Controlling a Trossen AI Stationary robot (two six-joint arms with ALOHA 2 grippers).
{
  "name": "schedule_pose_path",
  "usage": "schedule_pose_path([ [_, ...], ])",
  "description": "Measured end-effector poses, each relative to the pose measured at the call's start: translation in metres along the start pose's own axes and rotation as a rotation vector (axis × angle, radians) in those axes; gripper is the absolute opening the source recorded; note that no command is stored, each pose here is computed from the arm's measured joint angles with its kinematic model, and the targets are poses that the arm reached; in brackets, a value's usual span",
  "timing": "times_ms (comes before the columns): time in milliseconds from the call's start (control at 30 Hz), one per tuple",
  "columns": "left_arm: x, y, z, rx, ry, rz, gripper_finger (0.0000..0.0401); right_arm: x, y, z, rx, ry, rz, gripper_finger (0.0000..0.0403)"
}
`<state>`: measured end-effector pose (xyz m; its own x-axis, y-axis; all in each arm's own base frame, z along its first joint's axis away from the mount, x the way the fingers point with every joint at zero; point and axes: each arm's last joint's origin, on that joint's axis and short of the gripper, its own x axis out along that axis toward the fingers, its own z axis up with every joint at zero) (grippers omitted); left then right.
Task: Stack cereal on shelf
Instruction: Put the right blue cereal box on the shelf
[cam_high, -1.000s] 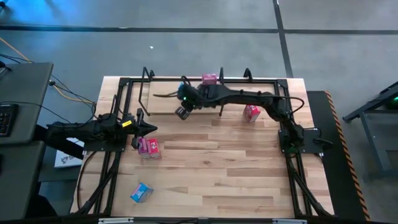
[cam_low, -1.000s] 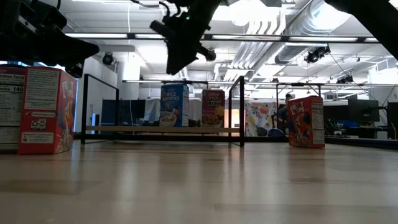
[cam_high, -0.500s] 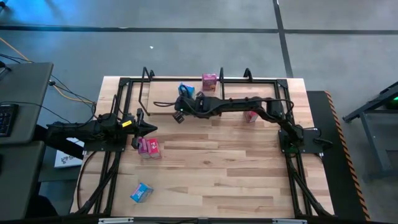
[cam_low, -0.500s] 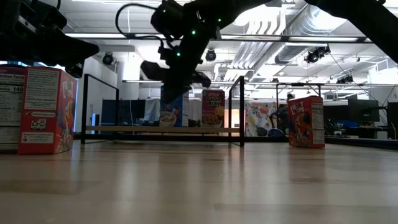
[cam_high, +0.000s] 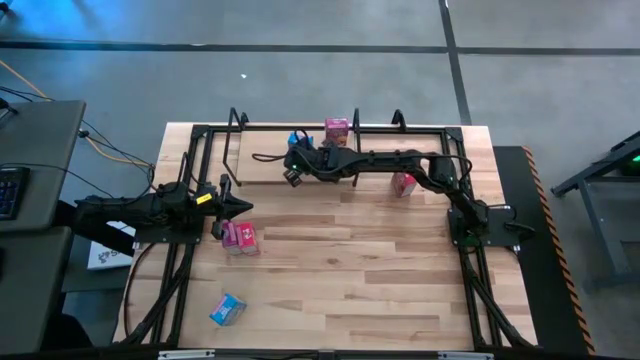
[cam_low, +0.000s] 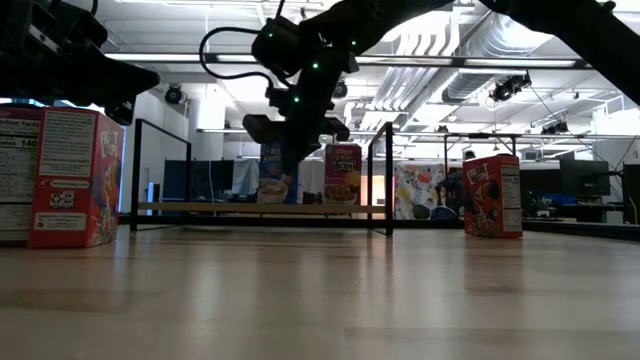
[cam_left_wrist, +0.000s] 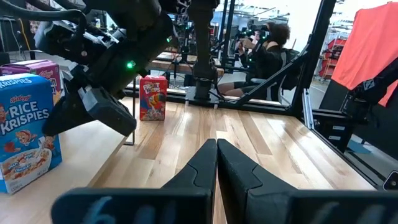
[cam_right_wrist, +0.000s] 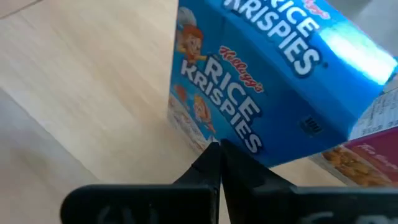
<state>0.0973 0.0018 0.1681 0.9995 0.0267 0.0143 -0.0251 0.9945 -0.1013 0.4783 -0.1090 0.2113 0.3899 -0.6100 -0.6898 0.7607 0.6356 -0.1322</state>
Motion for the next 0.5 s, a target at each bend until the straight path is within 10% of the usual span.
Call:
schedule_pose_path([
  [500,0.0000,0.0000,0.0000,0.000,0.000,0.000,0.0005,-0.0010,0.0002,-0.0049,-0.086,0.048,0.013,0.0000],
])
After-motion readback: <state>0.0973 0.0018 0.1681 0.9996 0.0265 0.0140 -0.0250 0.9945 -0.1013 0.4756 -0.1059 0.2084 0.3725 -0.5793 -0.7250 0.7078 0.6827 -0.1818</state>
